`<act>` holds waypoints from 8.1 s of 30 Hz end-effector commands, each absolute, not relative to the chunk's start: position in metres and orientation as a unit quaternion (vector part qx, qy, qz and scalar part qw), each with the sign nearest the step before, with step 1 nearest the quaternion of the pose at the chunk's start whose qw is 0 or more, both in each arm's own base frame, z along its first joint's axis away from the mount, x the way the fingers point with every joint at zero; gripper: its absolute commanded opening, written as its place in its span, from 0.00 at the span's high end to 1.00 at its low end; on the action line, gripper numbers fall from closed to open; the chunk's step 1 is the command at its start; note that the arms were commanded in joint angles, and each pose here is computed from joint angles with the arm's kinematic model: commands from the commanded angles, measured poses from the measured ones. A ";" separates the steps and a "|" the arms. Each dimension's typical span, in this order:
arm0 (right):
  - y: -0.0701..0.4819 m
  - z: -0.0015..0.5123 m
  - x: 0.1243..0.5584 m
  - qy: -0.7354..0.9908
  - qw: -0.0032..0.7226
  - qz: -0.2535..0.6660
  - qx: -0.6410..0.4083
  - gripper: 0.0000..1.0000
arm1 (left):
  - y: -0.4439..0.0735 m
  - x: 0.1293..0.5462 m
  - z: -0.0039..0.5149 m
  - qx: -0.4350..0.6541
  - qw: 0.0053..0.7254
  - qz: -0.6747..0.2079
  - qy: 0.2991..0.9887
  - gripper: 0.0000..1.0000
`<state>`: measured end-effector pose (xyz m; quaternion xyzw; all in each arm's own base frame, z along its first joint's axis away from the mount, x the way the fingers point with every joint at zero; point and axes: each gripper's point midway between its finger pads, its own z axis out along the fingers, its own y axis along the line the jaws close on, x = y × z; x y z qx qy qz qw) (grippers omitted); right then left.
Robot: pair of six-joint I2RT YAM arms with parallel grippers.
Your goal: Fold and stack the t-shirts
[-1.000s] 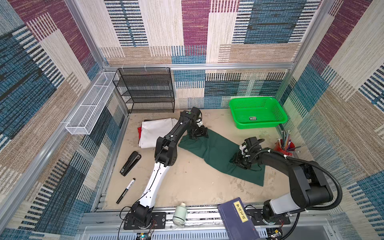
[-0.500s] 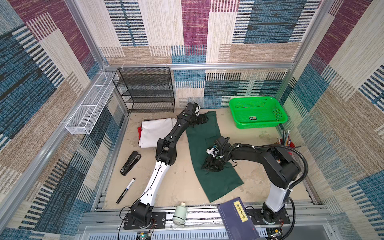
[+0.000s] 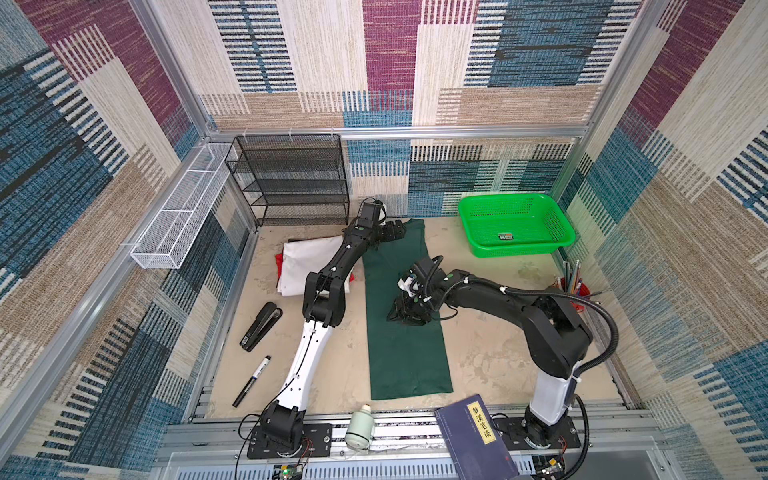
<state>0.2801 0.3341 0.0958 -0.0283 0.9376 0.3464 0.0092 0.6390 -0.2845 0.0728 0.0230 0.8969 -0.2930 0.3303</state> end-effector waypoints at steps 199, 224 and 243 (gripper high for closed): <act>0.262 0.084 0.450 0.943 0.202 0.261 0.036 0.68 | -0.208 0.451 0.100 0.053 0.178 -0.249 0.950 0.63; 0.213 0.035 0.499 0.954 0.210 0.195 0.090 0.68 | -0.187 0.508 0.035 0.015 0.166 -0.130 0.977 0.72; 0.198 0.076 0.361 0.935 0.195 0.291 0.057 0.62 | -0.246 0.354 0.086 0.075 0.057 -0.268 0.959 0.72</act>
